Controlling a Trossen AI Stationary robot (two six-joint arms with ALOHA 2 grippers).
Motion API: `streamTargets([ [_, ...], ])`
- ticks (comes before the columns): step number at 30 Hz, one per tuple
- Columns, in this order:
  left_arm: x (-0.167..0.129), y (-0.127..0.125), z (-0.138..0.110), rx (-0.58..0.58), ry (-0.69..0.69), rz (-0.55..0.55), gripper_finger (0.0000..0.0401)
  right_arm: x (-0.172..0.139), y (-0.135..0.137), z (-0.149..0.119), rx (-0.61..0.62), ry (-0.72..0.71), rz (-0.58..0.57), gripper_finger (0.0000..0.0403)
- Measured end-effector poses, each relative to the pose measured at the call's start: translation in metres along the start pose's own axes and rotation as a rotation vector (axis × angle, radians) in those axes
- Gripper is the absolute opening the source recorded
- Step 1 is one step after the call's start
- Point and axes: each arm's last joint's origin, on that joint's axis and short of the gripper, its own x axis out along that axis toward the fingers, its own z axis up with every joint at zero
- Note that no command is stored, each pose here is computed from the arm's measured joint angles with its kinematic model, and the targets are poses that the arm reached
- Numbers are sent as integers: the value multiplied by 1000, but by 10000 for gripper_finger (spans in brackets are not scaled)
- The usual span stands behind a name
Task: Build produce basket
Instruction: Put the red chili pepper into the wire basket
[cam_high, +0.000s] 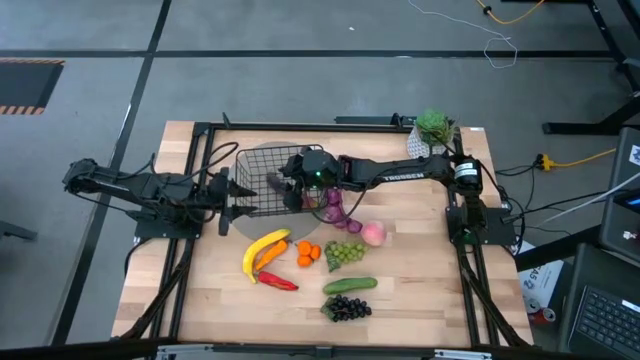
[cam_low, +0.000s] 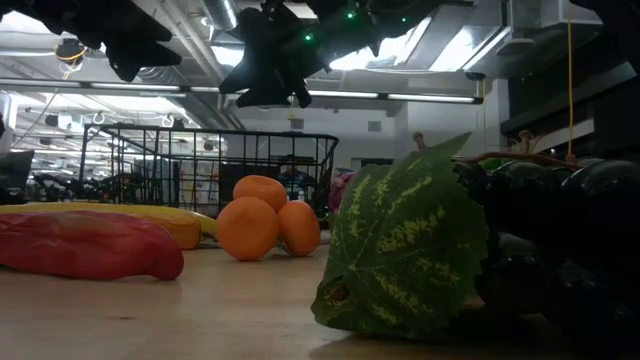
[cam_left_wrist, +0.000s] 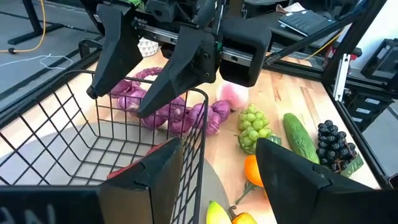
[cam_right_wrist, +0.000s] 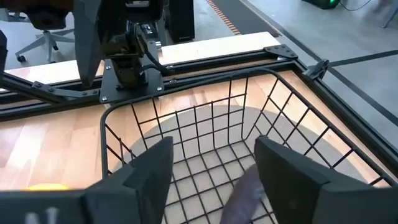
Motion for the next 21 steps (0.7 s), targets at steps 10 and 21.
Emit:
streamTargets([
  [10,0,0,-2,-21,16,3,199,-18,0,20,7,-63,0,237],
  [21,0,1,-4,-37,35,9,199,-91,-14,41,-5,128,-251,225],
])
